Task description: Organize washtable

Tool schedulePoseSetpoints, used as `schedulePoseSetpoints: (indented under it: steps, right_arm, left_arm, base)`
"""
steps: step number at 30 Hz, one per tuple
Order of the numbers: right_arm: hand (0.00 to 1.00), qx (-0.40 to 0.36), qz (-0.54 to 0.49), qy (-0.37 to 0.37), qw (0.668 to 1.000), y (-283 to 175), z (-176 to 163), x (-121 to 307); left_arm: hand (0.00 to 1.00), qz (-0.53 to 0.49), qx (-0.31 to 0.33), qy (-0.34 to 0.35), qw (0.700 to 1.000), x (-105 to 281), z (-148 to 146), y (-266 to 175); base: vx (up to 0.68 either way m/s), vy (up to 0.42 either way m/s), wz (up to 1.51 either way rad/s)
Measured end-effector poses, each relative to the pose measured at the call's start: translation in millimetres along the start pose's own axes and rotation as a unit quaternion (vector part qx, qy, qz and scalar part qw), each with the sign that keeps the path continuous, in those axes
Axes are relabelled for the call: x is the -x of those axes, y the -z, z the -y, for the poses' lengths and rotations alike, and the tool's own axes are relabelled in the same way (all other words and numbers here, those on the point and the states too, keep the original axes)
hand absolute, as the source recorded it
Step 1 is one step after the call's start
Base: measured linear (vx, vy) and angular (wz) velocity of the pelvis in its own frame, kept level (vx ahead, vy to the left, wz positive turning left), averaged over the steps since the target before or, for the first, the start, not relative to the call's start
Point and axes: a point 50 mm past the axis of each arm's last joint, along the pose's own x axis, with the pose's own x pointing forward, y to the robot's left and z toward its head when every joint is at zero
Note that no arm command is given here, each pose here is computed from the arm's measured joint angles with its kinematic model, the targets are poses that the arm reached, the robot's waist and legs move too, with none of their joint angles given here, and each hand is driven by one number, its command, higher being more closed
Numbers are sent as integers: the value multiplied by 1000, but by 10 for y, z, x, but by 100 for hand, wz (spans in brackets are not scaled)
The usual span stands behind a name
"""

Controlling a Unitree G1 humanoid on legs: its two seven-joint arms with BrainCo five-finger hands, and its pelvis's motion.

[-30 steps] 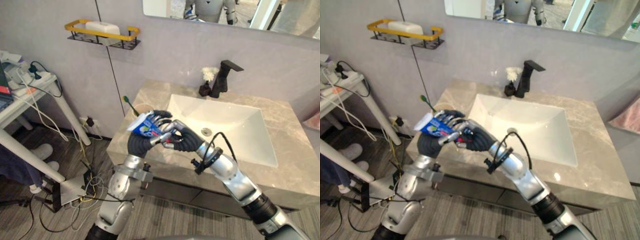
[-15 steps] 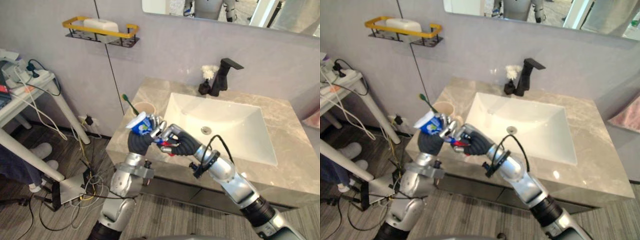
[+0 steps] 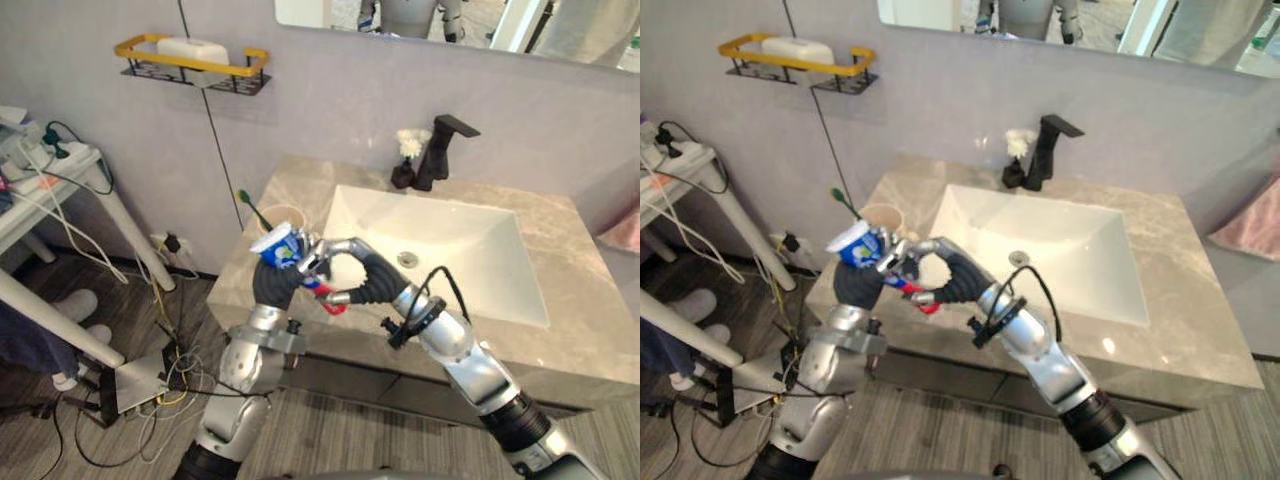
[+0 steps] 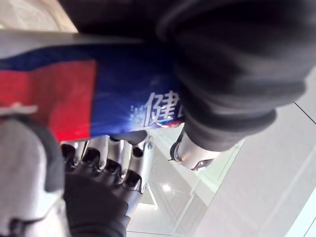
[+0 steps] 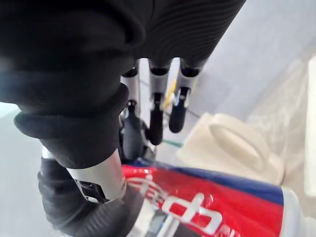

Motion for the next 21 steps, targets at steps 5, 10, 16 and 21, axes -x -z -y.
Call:
schedulePoseSetpoints:
  steps: [5, 10, 16, 21]
  right_arm:
    - [0, 5, 10, 24, 1000, -58, 79, 49]
    - [0, 6, 22, 49, 999, -142, 133, 160]
    - [0, 32, 41, 113, 992, -308, 347, 353]
    - [0, 82, 14, 208, 975, -357, 637, 725]
  left_arm:
    - [100, 2, -12, 2, 1000, -6, 2, -6]
    - [100, 14, -15, 6, 1000, -61, 6, -45]
    - [100, 28, -22, -11, 999, -79, -46, -102]
    - [100, 55, -37, -1, 998, -95, -9, -226]
  base:
    - [-6, -3, -7]
    - [-14, -7, -2]
    - [-25, -13, -8]
    - [-16, -9, -9]
